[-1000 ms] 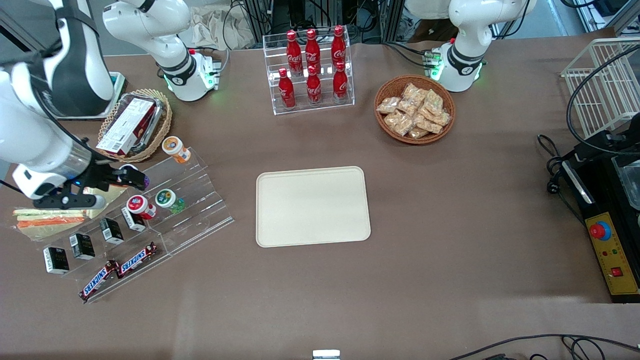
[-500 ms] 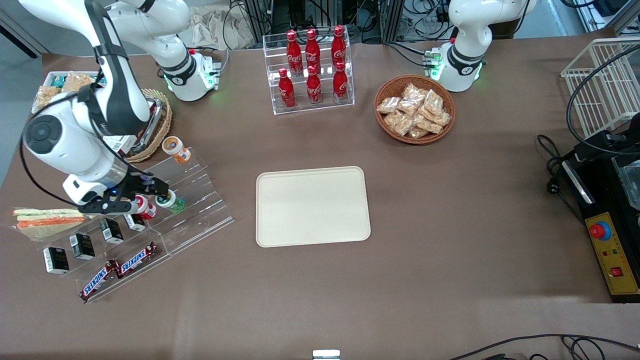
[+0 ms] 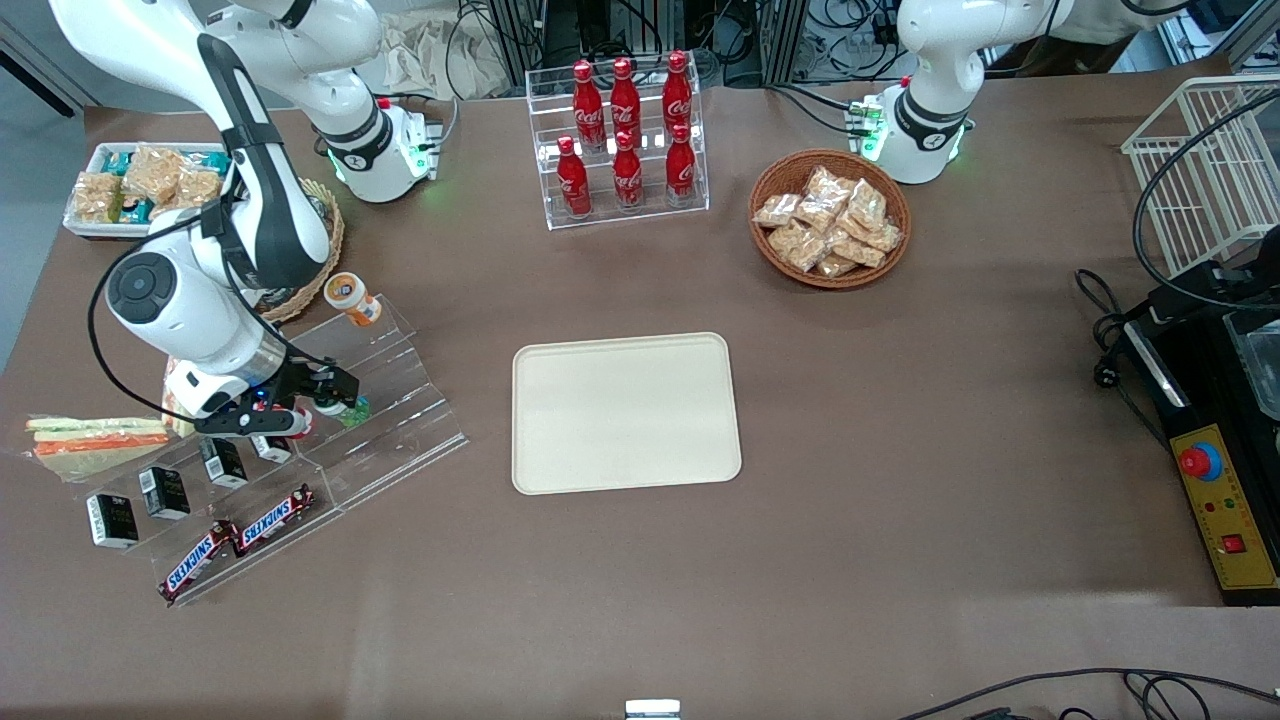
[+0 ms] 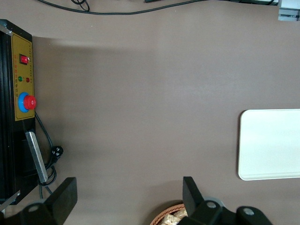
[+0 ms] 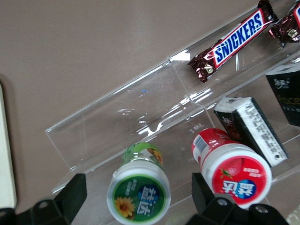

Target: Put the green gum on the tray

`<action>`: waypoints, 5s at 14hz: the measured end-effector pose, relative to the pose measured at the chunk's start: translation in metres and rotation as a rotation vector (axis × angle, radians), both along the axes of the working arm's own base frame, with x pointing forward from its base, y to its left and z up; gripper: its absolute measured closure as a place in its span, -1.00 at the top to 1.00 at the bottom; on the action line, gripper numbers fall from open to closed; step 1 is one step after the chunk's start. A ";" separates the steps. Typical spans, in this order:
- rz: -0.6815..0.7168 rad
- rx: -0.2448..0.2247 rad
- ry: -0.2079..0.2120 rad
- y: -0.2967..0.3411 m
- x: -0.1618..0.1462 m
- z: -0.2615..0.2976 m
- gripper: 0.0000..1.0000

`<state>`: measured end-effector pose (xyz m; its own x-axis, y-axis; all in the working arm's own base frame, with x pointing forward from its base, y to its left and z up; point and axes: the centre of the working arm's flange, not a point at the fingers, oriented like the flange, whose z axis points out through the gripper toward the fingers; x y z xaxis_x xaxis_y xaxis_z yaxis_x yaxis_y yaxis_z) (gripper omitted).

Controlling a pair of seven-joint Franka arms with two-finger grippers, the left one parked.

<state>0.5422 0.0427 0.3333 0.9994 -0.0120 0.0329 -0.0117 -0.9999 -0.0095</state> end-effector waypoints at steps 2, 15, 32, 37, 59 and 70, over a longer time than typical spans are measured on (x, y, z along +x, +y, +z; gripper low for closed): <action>0.004 -0.001 -0.002 0.002 -0.006 -0.012 1.00; 0.012 0.001 -0.020 0.005 -0.008 -0.008 0.18; -0.095 0.007 0.083 0.134 -0.002 0.261 0.18; -0.269 0.038 0.069 0.266 -0.019 0.210 0.18; -0.348 0.060 -0.007 0.291 -0.087 -0.095 0.73; -0.306 0.113 -0.037 0.255 -0.037 0.092 1.00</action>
<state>0.5051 0.2974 0.4248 0.9470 -0.3171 0.0507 -0.3089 -0.9427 -0.1265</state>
